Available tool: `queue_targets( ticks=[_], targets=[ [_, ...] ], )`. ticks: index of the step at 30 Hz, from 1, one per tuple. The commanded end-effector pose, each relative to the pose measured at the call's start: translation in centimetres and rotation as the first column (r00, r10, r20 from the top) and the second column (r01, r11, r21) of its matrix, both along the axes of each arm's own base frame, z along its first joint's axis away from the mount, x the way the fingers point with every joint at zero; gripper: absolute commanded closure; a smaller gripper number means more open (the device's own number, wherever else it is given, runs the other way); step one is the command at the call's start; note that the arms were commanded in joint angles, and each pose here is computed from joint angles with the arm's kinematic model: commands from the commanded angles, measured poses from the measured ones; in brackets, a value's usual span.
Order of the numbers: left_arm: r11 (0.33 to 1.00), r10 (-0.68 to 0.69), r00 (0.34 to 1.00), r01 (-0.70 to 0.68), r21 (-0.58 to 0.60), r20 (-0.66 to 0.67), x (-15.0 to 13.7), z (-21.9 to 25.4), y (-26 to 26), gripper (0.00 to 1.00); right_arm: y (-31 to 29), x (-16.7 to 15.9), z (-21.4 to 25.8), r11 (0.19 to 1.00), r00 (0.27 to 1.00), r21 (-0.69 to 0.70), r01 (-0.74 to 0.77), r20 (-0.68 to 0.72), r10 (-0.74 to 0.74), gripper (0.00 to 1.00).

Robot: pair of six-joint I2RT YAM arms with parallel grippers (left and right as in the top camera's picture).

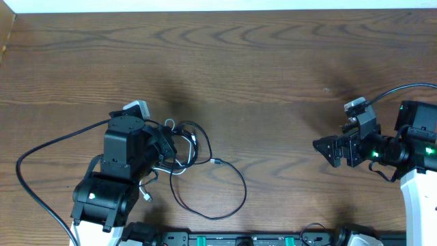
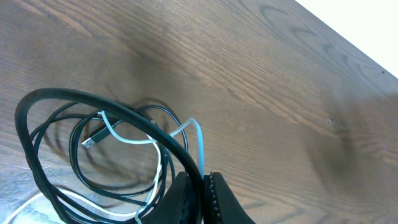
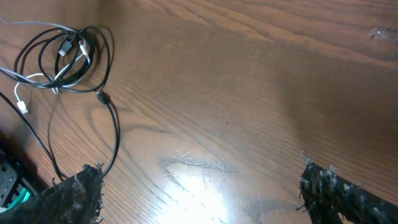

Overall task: Untangle cables
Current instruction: 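Lift the bundle with the left gripper and shift it toward center, then raise the left gripper high, lifting the cable bundle off the table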

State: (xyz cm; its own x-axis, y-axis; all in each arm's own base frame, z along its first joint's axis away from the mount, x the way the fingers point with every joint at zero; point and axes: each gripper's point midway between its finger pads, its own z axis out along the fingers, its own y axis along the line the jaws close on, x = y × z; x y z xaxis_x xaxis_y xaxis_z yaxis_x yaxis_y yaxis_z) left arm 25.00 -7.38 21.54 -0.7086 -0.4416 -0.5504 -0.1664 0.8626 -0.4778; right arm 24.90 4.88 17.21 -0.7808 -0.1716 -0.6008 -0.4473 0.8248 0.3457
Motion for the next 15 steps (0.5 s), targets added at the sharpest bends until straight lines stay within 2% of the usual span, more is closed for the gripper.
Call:
queue_targets(
  ticks=[1, 6, 9, 10, 11, 15],
  targets=[
    [1.000, -0.023, 1.000, 0.023, 0.009, 0.000, -0.26, -0.10, -0.15, 0.92, 0.23, 0.13, 0.41, 1.000, 1.000, 0.000, -0.017, 0.016, 0.017, 0.01],
    [1.000, -0.023, 1.000, 0.023, 0.009, -0.002, -0.29, -0.14, -0.15, 0.91, 0.23, 0.13, 0.41, 1.000, 1.000, 0.000, -0.017, 0.016, 0.017, 0.01],
    [1.000, -0.023, 1.000, 0.023, 0.011, -0.010, -0.44, -0.30, -0.11, 0.86, 0.23, 0.13, 0.41, 1.000, 1.000, 0.000, -0.017, 0.016, 0.017, 0.01],
    [1.000, -0.023, 1.000, 0.023, 0.012, -0.012, -0.47, -0.33, -0.10, 0.86, 0.23, 0.13, 0.41, 1.000, 1.000, 0.000, -0.017, 0.016, 0.017, 0.01],
    [1.000, -0.023, 1.000, 0.023, 0.013, -0.014, -0.50, -0.36, -0.09, 0.92, 0.23, 0.14, 0.41, 1.000, 1.000, 0.000, -0.017, 0.016, 0.017, 0.01],
    [0.999, -0.036, 0.999, 0.036, 0.026, -0.010, -0.50, -0.37, -0.09, 0.92, 0.23, 0.14, 0.41, 1.000, 1.000, 0.000, -0.017, 0.016, 0.017, 0.01]
  ],
)
